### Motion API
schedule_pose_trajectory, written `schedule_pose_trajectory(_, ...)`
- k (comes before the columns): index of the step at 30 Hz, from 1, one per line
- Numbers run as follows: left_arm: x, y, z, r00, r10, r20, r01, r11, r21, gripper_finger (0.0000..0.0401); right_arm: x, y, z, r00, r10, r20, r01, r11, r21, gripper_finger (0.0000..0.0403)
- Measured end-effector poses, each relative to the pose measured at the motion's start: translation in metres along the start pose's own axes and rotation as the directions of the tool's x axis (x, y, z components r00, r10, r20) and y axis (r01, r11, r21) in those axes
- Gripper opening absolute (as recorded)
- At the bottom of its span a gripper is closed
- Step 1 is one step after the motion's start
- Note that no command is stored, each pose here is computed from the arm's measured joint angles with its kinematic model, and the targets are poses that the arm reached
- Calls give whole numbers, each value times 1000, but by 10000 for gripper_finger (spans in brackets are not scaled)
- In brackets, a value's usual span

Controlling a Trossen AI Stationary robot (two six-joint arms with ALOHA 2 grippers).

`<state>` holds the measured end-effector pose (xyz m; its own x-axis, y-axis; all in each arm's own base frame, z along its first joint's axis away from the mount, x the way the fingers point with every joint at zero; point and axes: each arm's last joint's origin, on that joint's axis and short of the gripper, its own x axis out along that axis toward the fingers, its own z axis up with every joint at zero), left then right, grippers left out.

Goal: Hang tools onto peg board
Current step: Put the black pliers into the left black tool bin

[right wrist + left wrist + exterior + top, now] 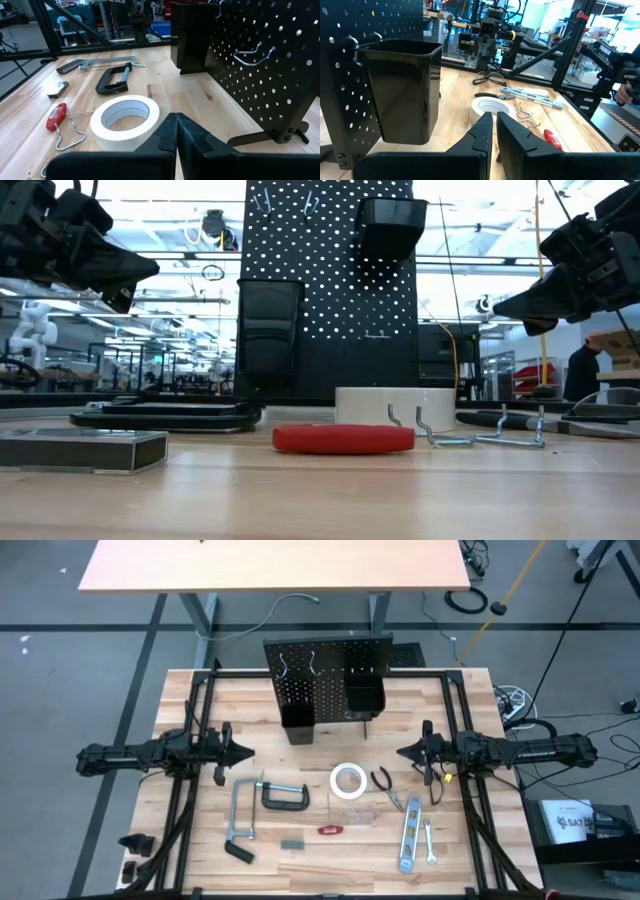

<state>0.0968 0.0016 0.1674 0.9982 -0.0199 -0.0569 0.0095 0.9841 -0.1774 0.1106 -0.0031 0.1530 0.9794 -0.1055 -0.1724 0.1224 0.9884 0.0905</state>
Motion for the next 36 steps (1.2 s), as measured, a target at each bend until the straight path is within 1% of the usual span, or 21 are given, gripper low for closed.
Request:
schedule_pose_trajectory(8,0,0,0,1000,4,6,-4,1000,2,31,0,0,3,1000,4,27,-4,1000,3,0)
schedule_pose_trajectory(10,0,0,3,999,22,35,-22,1000,2,31,0,1,5,999,5,50,-5,1000,1,0)
schedule_pose_trajectory(13,0,-1,9,995,15,97,-16,1000,17,31,-1,1,11,993,7,116,-4,1000,-28,0)
schedule_pose_trajectory(17,-1,-2,15,987,2,164,-8,999,32,31,-2,2,20,978,6,209,-1,1000,-24,0)
schedule_pose_trajectory(19,-2,-2,21,975,29,222,-42,998,55,31,-3,1,24,967,-20,254,23,1000,-11,0)
schedule_pose_trajectory(20,-3,-1,23,966,69,248,-86,994,60,31,-4,1,26,962,-31,271,34,999,-6,0)
schedule_pose_trajectory(22,-4,0,25,953,120,279,-139,989,49,31,-4,1,29,954,-47,297,48,999,2,0)
schedule_pose_trajectory(25,-5,0,30,933,145,330,-167,985,39,31,-6,1,36,947,-52,317,60,998,-15,1)
schedule_pose_trajectory(27,-6,0,33,924,142,356,-167,985,39,31,-8,2,45,940,-51,338,67,997,-36,8)
schedule_pose_trajectory(32,-10,-3,46,929,144,342,-176,982,65,31,-13,5,74,919,-47,391,92,991,-96,46)
schedule_pose_trajectory(36,-14,-6,62,929,125,348,-175,978,116,31,-16,7,98,922,-58,383,117,984,-133,83)
